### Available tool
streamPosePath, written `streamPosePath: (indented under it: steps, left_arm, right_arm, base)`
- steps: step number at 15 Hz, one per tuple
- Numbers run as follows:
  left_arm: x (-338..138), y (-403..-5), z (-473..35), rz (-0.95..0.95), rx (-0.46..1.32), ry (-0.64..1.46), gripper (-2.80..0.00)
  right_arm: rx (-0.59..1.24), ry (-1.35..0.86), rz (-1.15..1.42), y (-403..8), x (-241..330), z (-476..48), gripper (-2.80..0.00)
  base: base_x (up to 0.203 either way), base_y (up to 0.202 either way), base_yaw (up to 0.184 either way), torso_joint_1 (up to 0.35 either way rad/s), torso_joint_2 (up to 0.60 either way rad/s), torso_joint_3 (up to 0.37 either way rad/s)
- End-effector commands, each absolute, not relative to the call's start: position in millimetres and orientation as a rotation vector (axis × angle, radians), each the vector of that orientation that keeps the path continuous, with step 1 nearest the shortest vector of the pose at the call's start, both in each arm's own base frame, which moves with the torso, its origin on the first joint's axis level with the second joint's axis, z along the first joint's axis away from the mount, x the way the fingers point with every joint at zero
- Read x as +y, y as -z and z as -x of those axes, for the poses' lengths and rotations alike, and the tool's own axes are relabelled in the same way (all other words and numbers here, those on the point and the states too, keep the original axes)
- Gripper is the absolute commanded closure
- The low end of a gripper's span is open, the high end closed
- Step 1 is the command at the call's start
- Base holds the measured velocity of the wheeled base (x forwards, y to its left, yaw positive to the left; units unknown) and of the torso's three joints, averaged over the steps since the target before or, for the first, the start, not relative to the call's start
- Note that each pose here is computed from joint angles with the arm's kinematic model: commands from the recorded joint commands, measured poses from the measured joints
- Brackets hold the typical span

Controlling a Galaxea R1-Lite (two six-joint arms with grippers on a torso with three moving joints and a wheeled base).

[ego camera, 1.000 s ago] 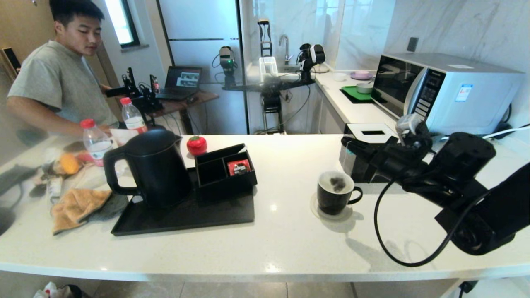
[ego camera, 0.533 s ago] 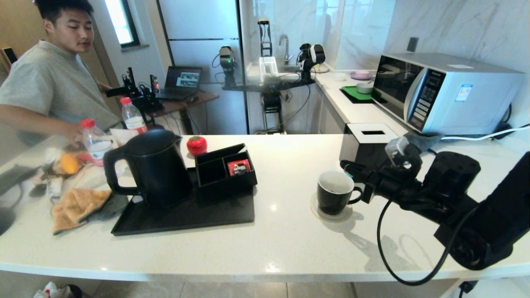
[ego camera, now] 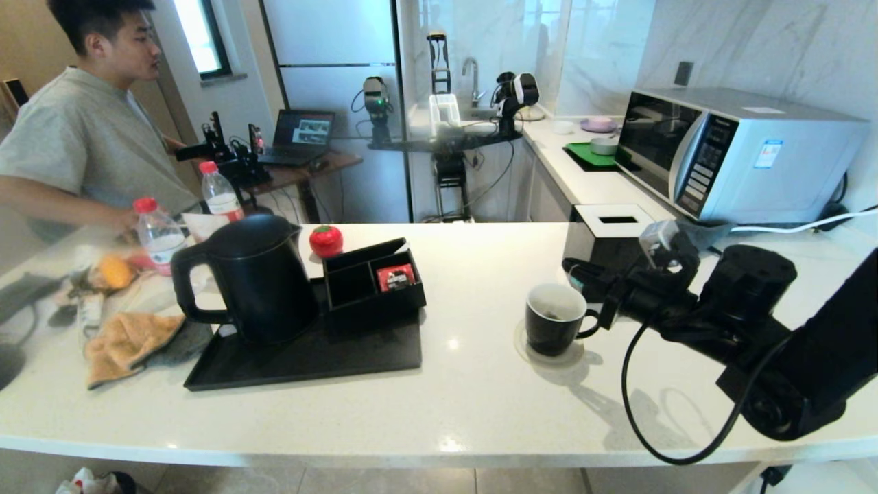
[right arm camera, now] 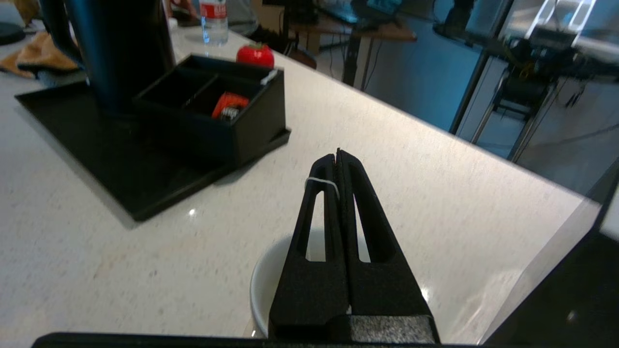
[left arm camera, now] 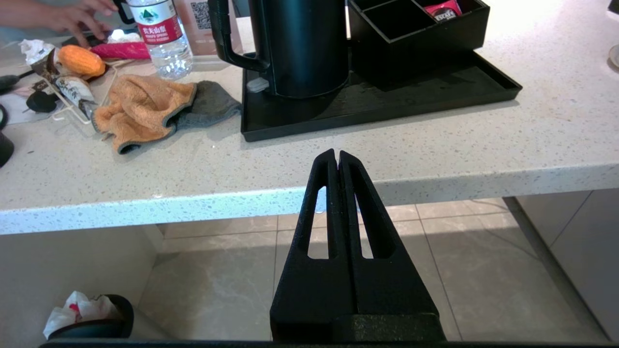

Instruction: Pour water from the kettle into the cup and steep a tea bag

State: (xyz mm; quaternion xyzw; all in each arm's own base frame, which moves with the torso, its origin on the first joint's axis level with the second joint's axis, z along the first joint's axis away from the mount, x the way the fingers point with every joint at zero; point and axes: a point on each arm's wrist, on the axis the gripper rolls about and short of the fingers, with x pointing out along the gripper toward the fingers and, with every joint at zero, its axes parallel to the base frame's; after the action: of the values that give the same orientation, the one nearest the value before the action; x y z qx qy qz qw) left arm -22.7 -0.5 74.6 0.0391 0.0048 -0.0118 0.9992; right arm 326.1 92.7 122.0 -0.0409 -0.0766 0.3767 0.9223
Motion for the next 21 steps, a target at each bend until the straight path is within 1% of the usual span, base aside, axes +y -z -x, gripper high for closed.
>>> streamPosePath:
  steps: [1, 4, 6, 11, 15, 21]
  left_arm:
    - [-1, -75, 23, -0.080, 0.008, 0.023, 0.00]
    - [-1, -75, 23, -0.078, 0.008, 0.023, 0.00]
    - [-1, -75, 23, -0.078, 0.008, 0.023, 0.00]
    - [-1, -75, 23, -0.078, 0.008, 0.023, 0.00]
    - [-1, -75, 23, -0.078, 0.008, 0.023, 0.00]
    - [-1, -75, 23, -0.079, 0.008, 0.023, 0.00]
  right_arm:
    - [-0.271, -0.770, 0.100, -145, 93, -326, 0.00]
    - [-0.365, -0.767, 0.111, -168, 94, -331, 0.00]
    - [-0.377, -0.767, 0.113, -172, 94, -330, 0.00]
    - [-0.299, -0.769, 0.108, -152, 92, -326, 0.00]
    - [-0.204, -0.773, 0.103, -126, 92, -324, 0.00]
    - [-0.145, -0.775, 0.097, -112, 91, -320, 0.00]
  base:
    - [0.000, 0.000, 0.000, 0.000, 0.00, 0.000]
    - [0.000, 0.000, 0.000, 0.000, 0.00, 0.000]
    - [0.000, 0.000, 0.000, 0.000, 0.00, 0.000]
    - [0.000, 0.000, 0.000, 0.000, 0.00, 0.000]
    - [0.000, 0.000, 0.000, 0.000, 0.00, 0.000]
    - [0.000, 0.000, 0.000, 0.000, 0.00, 0.000]
